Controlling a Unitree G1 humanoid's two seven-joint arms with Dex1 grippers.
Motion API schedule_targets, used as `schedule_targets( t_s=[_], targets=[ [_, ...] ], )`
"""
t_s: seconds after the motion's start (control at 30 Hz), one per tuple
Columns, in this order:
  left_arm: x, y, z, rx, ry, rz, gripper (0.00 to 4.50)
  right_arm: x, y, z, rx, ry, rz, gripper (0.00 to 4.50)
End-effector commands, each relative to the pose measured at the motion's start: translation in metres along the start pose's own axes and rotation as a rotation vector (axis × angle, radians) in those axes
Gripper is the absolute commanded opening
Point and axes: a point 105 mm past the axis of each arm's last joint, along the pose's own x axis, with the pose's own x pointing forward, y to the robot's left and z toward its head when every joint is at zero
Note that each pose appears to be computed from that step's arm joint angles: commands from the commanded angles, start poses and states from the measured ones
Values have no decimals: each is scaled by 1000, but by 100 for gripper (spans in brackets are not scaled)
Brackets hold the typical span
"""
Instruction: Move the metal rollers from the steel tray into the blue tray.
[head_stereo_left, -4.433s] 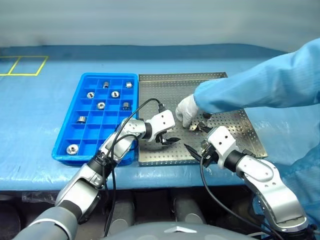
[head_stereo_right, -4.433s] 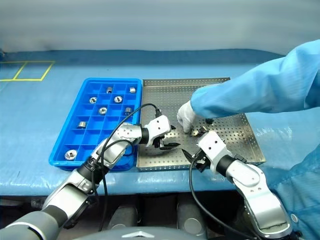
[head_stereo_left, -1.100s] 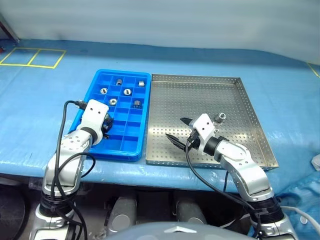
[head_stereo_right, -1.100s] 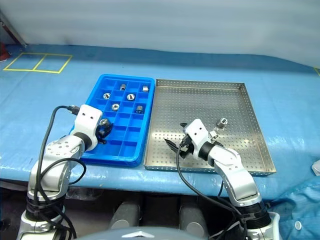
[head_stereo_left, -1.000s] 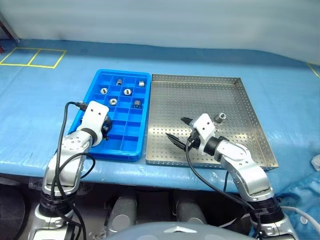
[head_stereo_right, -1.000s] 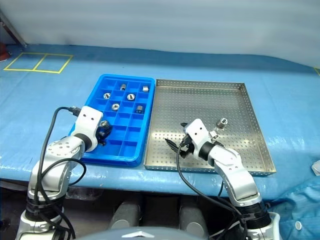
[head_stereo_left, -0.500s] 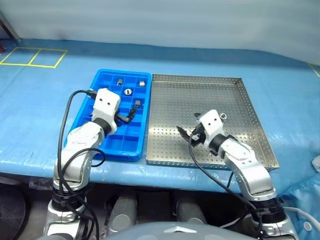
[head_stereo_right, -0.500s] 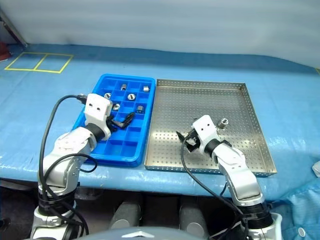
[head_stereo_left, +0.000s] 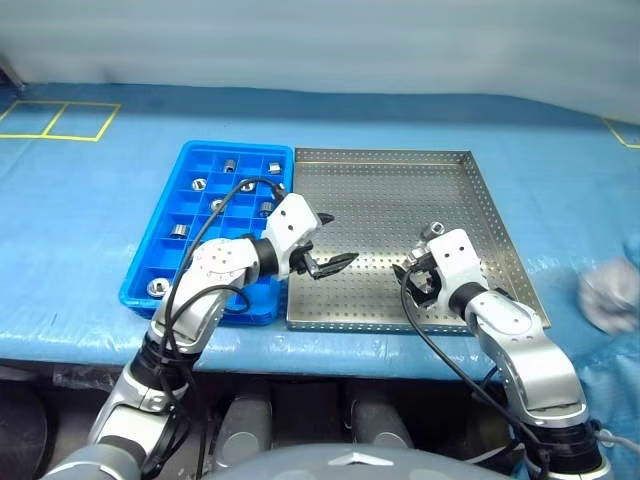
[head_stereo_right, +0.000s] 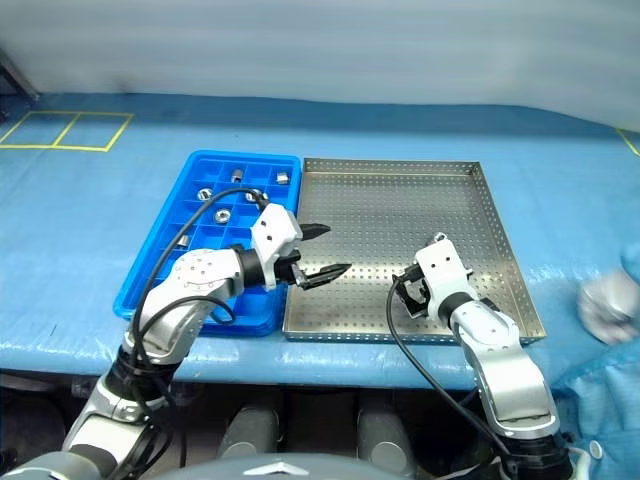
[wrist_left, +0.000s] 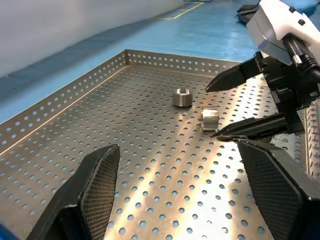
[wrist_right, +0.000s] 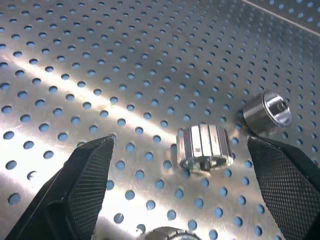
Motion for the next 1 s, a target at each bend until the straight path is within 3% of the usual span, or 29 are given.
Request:
schedule_targets(
  t_s=[0.03, 0.63, 1.0],
  targets=[
    [7, -5, 8, 29, -37, -30, 407, -2, -9, 11, 55, -57, -45, 450],
    [0, -1, -7, 17, 8, 42, 407, 22, -9, 13, 97, -62, -21, 450],
    [-32, 41, -25, -31, 79, 334, 407, 23, 23, 30, 66, -126, 141, 450]
  ],
)
